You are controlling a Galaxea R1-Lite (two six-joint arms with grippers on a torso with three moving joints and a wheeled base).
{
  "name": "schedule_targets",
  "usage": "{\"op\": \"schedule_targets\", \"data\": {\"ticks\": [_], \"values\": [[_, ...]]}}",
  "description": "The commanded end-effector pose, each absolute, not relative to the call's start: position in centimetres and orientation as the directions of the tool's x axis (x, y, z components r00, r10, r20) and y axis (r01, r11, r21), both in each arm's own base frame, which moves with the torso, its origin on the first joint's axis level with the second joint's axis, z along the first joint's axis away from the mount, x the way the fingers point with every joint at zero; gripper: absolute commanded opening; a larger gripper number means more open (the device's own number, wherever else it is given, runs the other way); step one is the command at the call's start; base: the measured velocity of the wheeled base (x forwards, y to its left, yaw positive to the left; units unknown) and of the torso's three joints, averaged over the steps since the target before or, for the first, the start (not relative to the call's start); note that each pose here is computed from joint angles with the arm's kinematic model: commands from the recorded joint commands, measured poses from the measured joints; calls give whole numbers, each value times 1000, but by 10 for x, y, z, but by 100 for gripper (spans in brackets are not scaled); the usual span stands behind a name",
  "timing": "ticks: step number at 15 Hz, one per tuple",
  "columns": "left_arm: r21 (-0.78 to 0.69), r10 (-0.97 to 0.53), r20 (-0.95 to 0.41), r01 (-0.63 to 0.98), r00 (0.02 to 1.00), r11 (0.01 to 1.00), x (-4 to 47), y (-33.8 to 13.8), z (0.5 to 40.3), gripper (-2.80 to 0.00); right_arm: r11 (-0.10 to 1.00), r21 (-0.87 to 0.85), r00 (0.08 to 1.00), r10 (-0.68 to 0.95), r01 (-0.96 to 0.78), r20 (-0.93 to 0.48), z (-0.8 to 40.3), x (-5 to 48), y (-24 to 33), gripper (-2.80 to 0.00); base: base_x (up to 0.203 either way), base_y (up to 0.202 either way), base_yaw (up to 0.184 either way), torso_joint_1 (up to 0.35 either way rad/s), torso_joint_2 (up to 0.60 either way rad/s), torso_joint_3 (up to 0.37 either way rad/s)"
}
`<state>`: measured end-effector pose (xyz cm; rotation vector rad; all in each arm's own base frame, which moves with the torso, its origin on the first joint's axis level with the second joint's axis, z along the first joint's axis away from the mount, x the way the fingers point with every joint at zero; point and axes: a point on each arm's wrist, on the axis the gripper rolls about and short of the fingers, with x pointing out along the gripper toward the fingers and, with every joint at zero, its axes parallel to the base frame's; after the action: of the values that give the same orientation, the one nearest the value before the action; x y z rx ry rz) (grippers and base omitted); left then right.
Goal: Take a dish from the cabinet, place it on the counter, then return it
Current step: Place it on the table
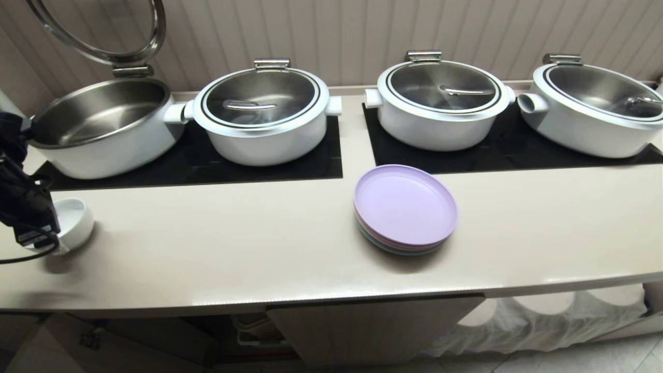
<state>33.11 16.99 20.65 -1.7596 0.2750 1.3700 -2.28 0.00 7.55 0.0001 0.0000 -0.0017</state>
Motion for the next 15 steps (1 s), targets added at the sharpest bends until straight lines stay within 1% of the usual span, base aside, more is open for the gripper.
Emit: {"op": "schedule_targets", "data": {"ticks": [1, 8, 15], "values": [[-488, 319, -873, -628, 369, -607, 331, 169, 207, 0, 1000, 0, 1000, -2, 2, 0, 75, -23, 0, -280, 0, 0, 0, 0, 0, 0], [-509, 327, -861, -635, 390, -581, 326, 166, 216, 0, 1000, 0, 1000, -1, 1, 0, 75, -23, 0, -280, 0, 0, 0, 0, 0, 0], [-519, 312, -855, -658, 415, -546, 321, 144, 230, 0, 1000, 0, 1000, -2, 2, 0, 75, -23, 0, -280, 0, 0, 0, 0, 0, 0]]}}
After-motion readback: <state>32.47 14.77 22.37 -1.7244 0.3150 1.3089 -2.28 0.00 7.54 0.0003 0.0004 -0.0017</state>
